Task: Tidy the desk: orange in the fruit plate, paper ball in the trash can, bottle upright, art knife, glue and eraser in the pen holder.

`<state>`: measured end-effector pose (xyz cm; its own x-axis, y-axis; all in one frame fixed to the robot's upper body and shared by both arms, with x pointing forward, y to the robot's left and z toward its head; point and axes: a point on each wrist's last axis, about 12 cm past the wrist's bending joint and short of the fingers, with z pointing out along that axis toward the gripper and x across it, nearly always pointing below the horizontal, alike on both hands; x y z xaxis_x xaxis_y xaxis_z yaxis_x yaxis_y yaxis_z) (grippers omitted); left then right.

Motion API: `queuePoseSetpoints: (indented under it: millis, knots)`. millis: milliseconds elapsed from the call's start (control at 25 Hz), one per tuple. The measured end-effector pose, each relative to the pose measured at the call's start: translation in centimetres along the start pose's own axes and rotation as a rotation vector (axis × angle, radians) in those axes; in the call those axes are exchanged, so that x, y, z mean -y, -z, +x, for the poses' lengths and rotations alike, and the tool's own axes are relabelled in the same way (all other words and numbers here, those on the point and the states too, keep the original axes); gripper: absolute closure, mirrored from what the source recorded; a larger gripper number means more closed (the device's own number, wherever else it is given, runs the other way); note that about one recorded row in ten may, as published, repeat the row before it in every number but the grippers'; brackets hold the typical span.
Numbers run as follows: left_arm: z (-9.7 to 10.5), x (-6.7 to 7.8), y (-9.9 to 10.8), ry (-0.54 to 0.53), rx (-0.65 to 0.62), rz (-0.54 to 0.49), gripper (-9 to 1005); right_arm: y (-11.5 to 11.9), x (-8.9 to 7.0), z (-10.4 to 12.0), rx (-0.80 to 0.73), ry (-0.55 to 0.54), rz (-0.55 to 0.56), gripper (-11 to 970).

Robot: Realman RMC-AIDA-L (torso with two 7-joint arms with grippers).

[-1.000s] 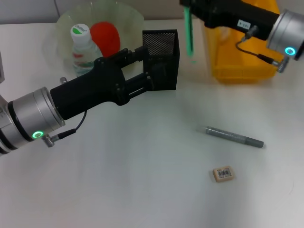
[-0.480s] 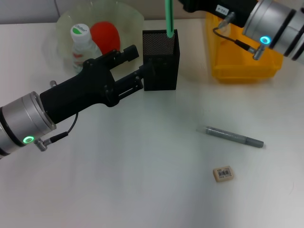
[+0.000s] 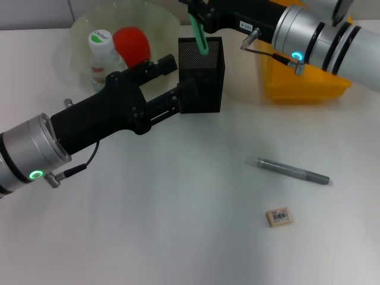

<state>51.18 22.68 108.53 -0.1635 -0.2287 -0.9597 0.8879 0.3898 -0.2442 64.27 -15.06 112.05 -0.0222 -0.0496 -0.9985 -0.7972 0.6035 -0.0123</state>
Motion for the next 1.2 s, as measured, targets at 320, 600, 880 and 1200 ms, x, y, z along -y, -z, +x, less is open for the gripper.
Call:
queuePoseSetpoints:
  millis: [320,600,880,1200]
  knots:
    - [-0.1,0.1,0.0,0.000,0.004,0.010,345,0.2,0.4,0.6,-0.035,0.010,0.036,738]
    - [-0.1,0.1,0.0,-0.001,0.004,0.010,345,0.2,0.2,1.0,-0.049,0.015,0.030,732]
    - [0.1,0.1,0.3,-0.006,0.001,0.003,344,0.7,0.4,1.0,-0.030,0.003,0.040,726]
    - [0.2,0.1,0.4,-0.005,-0.001,-0.002,344,4.1,1.1,0.0,0.060,-0.094,0.021,497]
